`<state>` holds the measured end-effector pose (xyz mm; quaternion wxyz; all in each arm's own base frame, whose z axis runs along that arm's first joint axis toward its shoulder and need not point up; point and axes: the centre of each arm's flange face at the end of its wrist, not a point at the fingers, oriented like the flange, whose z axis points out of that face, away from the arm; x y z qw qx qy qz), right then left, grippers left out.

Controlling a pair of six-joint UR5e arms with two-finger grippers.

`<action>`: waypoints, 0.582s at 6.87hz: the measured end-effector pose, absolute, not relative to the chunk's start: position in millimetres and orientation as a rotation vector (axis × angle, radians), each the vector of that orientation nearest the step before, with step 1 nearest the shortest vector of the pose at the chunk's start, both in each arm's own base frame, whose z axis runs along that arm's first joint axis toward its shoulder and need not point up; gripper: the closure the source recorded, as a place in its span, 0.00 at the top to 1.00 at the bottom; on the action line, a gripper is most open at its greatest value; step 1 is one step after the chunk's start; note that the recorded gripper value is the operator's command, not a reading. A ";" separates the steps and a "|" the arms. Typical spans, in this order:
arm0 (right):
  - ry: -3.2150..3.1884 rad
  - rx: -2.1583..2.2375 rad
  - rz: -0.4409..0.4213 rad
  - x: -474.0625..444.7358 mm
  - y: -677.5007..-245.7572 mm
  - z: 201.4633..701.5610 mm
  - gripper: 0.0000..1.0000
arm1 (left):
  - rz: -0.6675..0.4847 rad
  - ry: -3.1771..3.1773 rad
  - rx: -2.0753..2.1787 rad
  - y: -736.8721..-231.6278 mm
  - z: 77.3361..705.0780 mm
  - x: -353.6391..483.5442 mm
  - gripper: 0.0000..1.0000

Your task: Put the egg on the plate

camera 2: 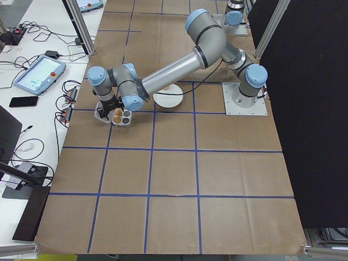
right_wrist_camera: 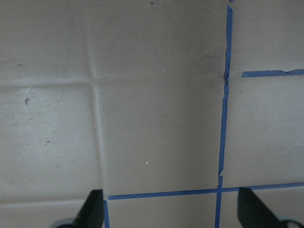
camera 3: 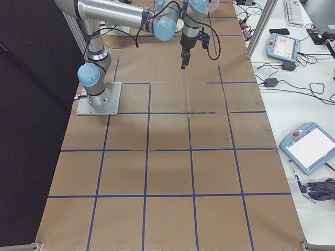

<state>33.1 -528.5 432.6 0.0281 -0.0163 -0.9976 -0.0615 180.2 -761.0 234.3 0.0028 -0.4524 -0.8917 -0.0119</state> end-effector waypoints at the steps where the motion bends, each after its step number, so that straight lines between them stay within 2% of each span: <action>1: -3.079 -0.050 -0.190 33.1 -528.5 432.6 1.00 | -0.045 -2.774 -1.448 -761.6 228.1 180.4 1.00; 4: -3.079 -0.050 -0.190 33.1 -528.5 432.6 1.00 | -0.072 -2.729 -1.516 -760.4 215.7 181.0 1.00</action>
